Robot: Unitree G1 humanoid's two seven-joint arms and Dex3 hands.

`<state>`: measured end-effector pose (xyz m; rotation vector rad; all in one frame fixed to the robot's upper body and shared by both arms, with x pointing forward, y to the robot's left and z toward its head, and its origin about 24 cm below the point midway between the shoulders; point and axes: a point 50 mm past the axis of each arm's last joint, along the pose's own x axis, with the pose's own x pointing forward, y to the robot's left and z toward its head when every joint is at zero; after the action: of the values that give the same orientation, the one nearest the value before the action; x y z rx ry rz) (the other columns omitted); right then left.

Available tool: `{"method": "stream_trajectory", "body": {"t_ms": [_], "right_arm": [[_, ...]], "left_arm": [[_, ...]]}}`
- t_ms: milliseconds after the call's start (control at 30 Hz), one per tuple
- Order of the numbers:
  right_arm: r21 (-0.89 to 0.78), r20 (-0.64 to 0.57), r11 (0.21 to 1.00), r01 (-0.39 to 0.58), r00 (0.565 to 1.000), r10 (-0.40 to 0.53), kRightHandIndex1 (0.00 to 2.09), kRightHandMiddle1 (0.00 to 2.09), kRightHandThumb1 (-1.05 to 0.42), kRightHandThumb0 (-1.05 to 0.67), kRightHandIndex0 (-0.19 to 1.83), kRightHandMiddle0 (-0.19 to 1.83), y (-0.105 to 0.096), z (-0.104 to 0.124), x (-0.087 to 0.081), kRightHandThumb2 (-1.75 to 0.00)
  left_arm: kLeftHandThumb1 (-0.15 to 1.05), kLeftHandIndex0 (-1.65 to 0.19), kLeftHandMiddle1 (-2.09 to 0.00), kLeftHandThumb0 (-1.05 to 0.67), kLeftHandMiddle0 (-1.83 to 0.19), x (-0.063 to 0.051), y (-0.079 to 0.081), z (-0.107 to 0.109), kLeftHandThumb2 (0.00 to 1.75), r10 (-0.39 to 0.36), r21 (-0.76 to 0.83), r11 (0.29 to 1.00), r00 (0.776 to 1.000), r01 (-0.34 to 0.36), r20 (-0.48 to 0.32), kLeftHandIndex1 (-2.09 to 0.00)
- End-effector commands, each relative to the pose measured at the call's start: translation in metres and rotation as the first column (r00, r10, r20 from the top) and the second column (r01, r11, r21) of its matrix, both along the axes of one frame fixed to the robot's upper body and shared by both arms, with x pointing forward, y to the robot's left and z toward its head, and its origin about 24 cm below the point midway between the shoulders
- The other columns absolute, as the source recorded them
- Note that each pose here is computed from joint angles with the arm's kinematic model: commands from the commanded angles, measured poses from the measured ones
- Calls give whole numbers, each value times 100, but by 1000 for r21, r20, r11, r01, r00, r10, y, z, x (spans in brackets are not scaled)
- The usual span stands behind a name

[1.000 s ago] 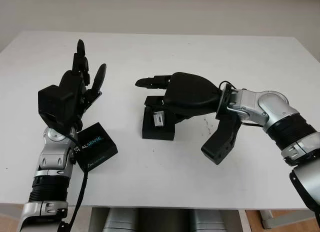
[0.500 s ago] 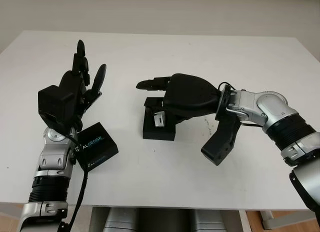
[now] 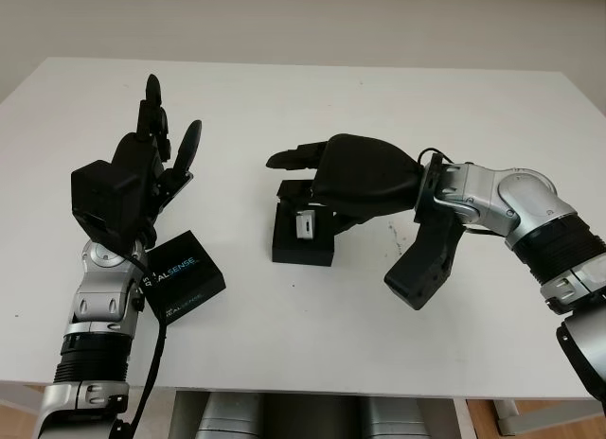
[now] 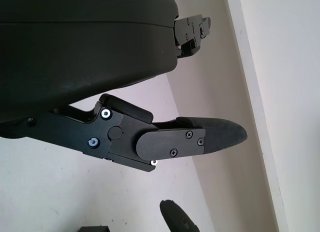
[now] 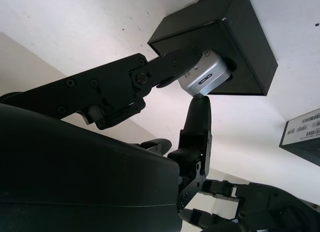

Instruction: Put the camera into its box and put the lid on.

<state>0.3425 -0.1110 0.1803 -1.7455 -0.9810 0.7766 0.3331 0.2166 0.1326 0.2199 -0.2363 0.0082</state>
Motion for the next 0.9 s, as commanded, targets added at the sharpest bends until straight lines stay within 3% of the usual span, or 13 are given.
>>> {"method": "stream_trajectory", "body": {"t_ms": [0,333,867], "right_arm": [[-15,-16,999,41,999,-41,6,139,-92,-45,39,48,-10,-1,0,-5],[-9,-70,991,133,989,-133,7,153,-89,-42,42,44,-22,8,-2,-5],[18,-110,985,172,979,-169,7,150,-89,-40,46,43,-28,7,-4,-5]], "left_arm": [[105,19,0,-73,19,0,-1,3,48,-6,11,1000,1000,6,15,0],[105,19,0,-73,19,0,1,5,45,-4,-1,1000,1000,4,16,0],[105,19,0,-72,19,-2,2,4,45,0,0,1000,1000,0,15,0]]}}
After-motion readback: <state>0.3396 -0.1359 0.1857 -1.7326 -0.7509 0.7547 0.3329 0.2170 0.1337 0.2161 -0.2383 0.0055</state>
